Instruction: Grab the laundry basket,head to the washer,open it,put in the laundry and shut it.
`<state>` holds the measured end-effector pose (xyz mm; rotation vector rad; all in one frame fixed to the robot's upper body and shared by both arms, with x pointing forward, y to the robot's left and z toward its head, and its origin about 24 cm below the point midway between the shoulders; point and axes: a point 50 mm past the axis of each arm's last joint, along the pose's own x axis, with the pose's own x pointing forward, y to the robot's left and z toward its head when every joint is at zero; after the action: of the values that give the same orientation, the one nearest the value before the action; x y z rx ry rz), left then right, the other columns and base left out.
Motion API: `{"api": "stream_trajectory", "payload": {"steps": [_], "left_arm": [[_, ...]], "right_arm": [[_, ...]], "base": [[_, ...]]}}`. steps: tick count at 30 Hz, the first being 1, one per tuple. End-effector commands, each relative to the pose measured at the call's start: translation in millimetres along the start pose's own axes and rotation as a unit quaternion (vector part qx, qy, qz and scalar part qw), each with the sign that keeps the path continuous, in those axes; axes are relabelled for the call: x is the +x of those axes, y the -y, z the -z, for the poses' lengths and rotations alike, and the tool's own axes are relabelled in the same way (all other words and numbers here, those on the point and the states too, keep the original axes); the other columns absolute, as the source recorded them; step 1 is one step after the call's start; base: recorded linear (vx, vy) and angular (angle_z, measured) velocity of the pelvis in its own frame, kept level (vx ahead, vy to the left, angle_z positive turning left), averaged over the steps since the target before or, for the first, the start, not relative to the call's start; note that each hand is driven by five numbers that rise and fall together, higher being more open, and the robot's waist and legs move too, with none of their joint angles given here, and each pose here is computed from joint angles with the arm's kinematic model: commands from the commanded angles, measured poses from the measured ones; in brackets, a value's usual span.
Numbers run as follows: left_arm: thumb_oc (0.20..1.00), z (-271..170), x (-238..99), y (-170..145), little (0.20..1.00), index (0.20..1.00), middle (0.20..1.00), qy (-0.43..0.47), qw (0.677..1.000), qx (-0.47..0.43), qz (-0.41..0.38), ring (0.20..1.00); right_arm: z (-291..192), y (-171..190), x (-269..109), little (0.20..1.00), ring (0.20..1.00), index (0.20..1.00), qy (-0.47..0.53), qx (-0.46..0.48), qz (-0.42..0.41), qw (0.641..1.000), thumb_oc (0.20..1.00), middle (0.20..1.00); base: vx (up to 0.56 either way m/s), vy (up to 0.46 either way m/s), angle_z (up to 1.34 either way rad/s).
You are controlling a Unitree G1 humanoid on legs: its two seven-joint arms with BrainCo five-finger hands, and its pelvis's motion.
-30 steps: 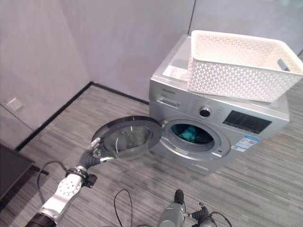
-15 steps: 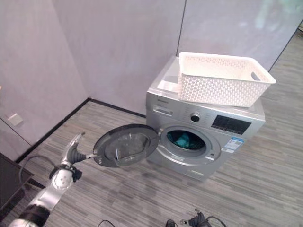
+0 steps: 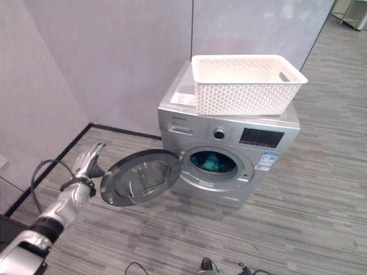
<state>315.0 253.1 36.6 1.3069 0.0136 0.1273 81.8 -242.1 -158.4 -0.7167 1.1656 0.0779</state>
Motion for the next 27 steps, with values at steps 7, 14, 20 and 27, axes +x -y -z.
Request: {"api": "stream_trajectory", "payload": {"steps": [7,14,20,27], "left_arm": [[1.000,-30.6,71.7,-104.9,1.000,1.000,1.000,0.009,0.986,0.031,-0.163,1.000],[1.000,-43.0,93.5,-143.4,1.000,1.000,1.000,-0.028,0.979,0.019,-0.204,1.000],[1.000,-47.6,102.1,-175.8,1.000,1.000,1.000,-0.047,0.973,0.007,-0.227,1.000],[1.000,-44.5,105.1,-211.5,1.000,1.000,1.000,-0.064,0.969,0.018,-0.238,1.000]], "right_arm": [[-33.8,34.4,9.8,1.000,1.000,1.000,0.053,-0.057,0.045,0.996,1.000,1.000],[-59.2,46.9,10.0,1.000,1.000,1.000,0.105,-0.062,0.064,0.990,1.000,1.000],[-78.1,51.6,5.5,1.000,1.000,1.000,0.156,-0.059,0.068,0.984,1.000,1.000],[-86.0,55.3,-4.5,1.000,1.000,1.000,0.208,-0.054,0.061,0.975,1.000,1.000]], "base": [[-0.10,-0.014,-0.02],[-0.04,-0.039,-0.04],[0.00,-0.048,-0.05],[0.01,-0.056,0.00]]}}
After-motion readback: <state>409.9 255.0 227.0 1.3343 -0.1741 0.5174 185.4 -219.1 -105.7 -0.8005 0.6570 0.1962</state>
